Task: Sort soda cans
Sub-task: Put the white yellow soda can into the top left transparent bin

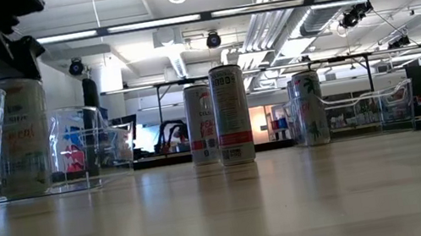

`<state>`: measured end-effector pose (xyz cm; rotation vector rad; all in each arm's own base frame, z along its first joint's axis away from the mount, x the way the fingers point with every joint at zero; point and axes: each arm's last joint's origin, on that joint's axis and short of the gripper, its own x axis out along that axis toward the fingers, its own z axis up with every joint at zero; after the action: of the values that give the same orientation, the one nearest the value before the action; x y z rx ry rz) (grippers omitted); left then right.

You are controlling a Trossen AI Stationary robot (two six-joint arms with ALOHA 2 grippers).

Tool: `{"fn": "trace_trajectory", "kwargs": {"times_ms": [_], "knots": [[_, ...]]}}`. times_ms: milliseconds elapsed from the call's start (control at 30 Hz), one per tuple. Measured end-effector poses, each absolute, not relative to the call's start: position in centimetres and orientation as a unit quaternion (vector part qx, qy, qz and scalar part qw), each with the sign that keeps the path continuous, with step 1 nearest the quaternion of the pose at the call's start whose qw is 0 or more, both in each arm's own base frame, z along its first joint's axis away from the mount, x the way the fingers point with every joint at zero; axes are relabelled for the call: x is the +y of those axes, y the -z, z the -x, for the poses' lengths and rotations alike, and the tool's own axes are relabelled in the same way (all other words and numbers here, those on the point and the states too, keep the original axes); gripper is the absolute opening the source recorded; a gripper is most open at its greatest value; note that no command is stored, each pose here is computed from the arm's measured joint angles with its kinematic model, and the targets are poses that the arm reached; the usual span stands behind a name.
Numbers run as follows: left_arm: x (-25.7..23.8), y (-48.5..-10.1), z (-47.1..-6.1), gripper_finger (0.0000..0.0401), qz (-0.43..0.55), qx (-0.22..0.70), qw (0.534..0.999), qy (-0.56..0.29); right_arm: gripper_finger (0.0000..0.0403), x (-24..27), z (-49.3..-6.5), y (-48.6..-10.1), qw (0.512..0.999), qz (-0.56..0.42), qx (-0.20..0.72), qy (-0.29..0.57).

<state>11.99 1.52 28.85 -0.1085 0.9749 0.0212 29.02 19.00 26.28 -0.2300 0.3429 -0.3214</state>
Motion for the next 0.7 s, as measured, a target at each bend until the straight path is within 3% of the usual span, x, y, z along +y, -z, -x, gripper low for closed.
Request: {"fn": "trace_trajectory", "kwargs": {"times_ms": [200, 433, 700], "knots": [[1.9, -31.6, -11.6, 0.0294, 0.029, 0.436, 0.896, -0.076, 0.0289, 18.5, -29.3, -26.6, 0.969, 0.102, 0.168, 0.148], [2.6, -32.1, -12.7, 0.0294, 0.015, 0.36, 0.903, -0.236, 0.0289, 15.7, -31.0, -26.9, 0.972, 0.091, 0.196, 0.088], [1.5, -29.1, -14.8, 0.0294, 0.025, 0.29, 0.923, -0.251, 0.0289, 12.8, -29.5, -31.9, 0.943, 0.094, 0.223, 0.226]]}}
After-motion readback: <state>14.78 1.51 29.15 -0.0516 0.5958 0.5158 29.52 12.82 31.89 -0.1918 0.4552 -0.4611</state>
